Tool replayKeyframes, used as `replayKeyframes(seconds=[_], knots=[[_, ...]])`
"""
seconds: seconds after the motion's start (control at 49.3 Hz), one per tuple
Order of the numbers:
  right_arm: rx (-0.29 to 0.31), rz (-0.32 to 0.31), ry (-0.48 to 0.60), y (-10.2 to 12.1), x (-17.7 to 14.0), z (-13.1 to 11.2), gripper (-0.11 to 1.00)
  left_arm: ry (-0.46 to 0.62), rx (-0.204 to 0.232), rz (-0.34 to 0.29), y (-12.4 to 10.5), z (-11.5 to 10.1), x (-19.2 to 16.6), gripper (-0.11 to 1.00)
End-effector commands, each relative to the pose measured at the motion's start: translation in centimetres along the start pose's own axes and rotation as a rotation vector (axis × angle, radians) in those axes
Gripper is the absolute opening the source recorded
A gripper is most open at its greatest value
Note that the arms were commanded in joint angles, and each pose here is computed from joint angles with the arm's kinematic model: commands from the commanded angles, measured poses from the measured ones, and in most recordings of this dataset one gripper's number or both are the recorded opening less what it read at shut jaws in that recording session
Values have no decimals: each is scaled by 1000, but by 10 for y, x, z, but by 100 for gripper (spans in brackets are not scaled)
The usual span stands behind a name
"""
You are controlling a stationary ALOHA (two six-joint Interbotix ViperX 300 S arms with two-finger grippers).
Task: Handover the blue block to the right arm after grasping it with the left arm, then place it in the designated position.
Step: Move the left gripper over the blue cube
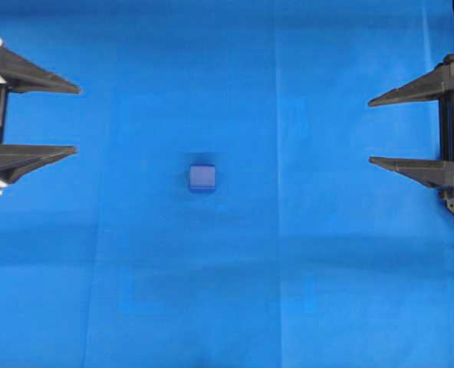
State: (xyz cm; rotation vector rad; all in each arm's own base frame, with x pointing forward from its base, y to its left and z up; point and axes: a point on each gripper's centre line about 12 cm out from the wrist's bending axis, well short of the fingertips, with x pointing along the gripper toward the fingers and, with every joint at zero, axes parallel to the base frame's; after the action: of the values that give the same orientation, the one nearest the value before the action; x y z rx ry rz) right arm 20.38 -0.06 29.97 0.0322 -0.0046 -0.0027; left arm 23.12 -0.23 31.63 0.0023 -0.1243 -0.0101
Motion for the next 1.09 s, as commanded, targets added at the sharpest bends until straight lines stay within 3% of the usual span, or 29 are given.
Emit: replayKeyframes(seconds=[0.0,0.568,0.852,1.075], knots=[[1,0,-32,0,2,12,98,57,3,2,1,-12,35,93],[1,0,-37,0,3,15,98,141,18,2,2,-17,150,93],[3,-1,-35,0,3,15,98,190,12,3,2,-19,160,93],[3,0,-40,0,3,17,98,294,-28,8,2,-21,159,93]])
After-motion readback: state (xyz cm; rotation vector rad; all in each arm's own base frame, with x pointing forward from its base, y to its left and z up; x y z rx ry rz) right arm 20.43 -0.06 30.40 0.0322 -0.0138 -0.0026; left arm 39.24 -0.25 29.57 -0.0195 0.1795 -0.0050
